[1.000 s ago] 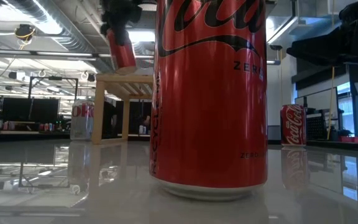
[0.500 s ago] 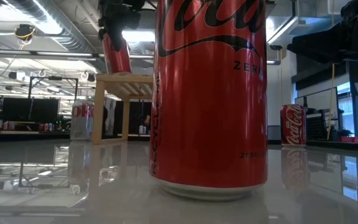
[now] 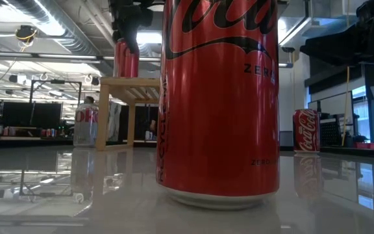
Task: Place canned beverage on shelf
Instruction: Put the left red and black soda can on the shelf
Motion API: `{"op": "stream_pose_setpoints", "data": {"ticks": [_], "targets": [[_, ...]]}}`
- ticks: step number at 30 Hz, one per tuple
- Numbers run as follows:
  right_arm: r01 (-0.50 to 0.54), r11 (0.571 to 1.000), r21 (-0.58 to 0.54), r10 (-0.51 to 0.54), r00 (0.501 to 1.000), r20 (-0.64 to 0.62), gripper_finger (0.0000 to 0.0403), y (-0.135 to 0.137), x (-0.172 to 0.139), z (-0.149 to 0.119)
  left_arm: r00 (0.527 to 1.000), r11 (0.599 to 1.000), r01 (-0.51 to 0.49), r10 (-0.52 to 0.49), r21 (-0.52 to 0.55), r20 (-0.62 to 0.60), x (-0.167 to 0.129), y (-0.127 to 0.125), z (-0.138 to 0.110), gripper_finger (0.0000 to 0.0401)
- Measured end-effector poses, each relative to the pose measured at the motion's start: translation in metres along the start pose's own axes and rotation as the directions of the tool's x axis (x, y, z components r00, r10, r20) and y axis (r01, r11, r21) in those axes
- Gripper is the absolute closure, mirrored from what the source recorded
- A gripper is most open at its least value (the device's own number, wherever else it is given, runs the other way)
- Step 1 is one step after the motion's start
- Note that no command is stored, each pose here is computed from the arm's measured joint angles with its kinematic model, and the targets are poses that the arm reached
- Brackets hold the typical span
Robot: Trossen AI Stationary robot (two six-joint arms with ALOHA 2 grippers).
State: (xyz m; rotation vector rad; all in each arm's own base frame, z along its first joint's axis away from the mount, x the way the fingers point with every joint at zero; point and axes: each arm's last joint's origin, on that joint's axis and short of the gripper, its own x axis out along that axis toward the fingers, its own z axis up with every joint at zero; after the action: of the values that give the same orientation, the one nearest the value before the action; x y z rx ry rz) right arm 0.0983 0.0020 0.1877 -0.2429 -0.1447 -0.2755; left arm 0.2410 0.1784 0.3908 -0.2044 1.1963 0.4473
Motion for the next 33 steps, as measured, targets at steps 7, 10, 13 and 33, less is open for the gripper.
{"op": "stream_pose_setpoints", "data": {"ticks": [7,10,13,33], "targets": [[0.0,1.0,0.0,0.0,1.0,0.0,0.0104,0.0,0.0,0.0,1.0,0.999,0.0,-0.001,0.047,0.004,0.0,-0.002,0.001,0.0073],[0.0,1.0,0.0,0.0,1.0,0.0,0.0104,0.0,0.0,0.0,1.0,0.999,-0.001,0.001,0.054,0.003,0.0,-0.004,0.001,0.0073],[0.0,1.0,0.0,0.0,1.0,0.0,0.0104,0.0,0.0,0.0,1.0,0.998,-0.006,0.006,0.062,0.002,0.0,-0.006,0.001,0.0073],[0.006,1.0,0.007,-0.006,1.0,0.02,0.0104,-0.001,0.0,0.002,0.998,0.995,-0.06,0.061,0.073,-0.011,-0.001,-0.011,0.002,0.0125]]}}
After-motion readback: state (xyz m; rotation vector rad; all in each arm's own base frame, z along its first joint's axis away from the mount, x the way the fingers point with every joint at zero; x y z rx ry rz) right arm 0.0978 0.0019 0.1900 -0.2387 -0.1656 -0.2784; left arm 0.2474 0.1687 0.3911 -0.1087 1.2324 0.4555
